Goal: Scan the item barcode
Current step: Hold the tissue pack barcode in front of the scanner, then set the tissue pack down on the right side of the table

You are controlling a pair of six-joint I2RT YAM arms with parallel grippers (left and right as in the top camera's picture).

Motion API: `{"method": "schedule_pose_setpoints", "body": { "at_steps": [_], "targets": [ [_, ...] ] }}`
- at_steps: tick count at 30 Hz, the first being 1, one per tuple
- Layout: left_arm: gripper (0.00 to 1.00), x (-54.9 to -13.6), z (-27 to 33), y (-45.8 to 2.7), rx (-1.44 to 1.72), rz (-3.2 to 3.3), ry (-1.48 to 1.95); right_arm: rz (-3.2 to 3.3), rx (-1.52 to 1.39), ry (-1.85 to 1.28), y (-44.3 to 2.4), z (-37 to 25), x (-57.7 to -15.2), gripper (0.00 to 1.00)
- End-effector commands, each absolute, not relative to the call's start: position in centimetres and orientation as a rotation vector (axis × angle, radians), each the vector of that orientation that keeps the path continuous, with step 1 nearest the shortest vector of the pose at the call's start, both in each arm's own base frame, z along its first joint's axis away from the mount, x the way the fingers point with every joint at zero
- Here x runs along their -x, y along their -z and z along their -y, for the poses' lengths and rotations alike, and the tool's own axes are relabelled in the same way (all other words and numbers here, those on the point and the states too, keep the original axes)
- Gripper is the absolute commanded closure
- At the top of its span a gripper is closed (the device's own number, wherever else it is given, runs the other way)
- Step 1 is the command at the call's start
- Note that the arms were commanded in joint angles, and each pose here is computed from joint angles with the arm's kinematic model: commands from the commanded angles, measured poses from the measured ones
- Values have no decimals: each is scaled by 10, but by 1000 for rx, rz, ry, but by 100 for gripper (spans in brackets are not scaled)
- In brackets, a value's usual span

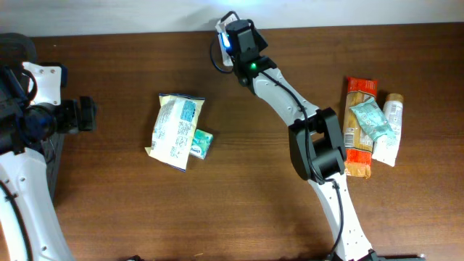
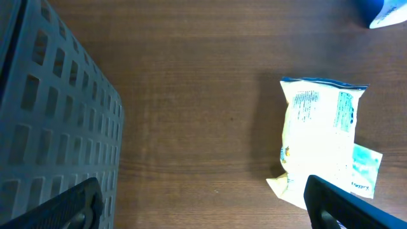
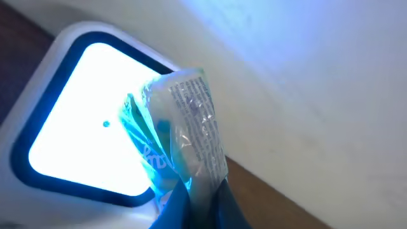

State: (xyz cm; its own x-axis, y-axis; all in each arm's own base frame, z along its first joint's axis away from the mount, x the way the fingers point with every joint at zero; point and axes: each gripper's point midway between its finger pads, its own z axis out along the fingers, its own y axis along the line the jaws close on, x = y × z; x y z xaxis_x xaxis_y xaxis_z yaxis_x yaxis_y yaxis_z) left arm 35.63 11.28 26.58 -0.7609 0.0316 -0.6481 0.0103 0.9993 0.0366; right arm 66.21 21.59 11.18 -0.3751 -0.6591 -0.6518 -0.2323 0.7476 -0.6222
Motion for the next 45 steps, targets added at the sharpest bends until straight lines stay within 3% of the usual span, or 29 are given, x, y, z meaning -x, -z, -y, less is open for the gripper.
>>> {"method": "schedule_pose_setpoints", "body": {
  "at_steps": [1, 6, 12, 19, 22, 27, 34, 42, 45],
  "targets": [
    [1, -357, -112, -272, -52, -2416, -44, -1859, 733, 550, -126, -232, -666, 96],
    [1, -357, -112, -272, -52, -2416, -44, -1819, 776, 538, -133, -258, -658, 96],
    [1, -357, -112, -272, -52, -2416, -45, -1833, 740, 441, -208, -275, -623, 96],
    [1, -357, -112, -272, -52, -2416, -44, -2268, 419, -58, -268, -243, -508, 96],
    [1, -357, -112, -272, -52, -2416, -44, -2423, 362, -32, -275, -205, -463, 96],
    [1, -357, -112, -272, -52, -2416, -44, -2738, 108, 110, -244, -115, -420, 96],
    [1, -357, -112, -272, -52, -2416, -44, -2996, -534, 265, -171, 11, -399, 96],
    [1, -357, -112, -272, -52, -2416, -44, -3053, -781, 244, -94, 65, -383, 96],
    [1, -357, -112, -272, -52, -2416, -44, -3065, -831, 250, -86, 76, -375, 96]
  ]
}}
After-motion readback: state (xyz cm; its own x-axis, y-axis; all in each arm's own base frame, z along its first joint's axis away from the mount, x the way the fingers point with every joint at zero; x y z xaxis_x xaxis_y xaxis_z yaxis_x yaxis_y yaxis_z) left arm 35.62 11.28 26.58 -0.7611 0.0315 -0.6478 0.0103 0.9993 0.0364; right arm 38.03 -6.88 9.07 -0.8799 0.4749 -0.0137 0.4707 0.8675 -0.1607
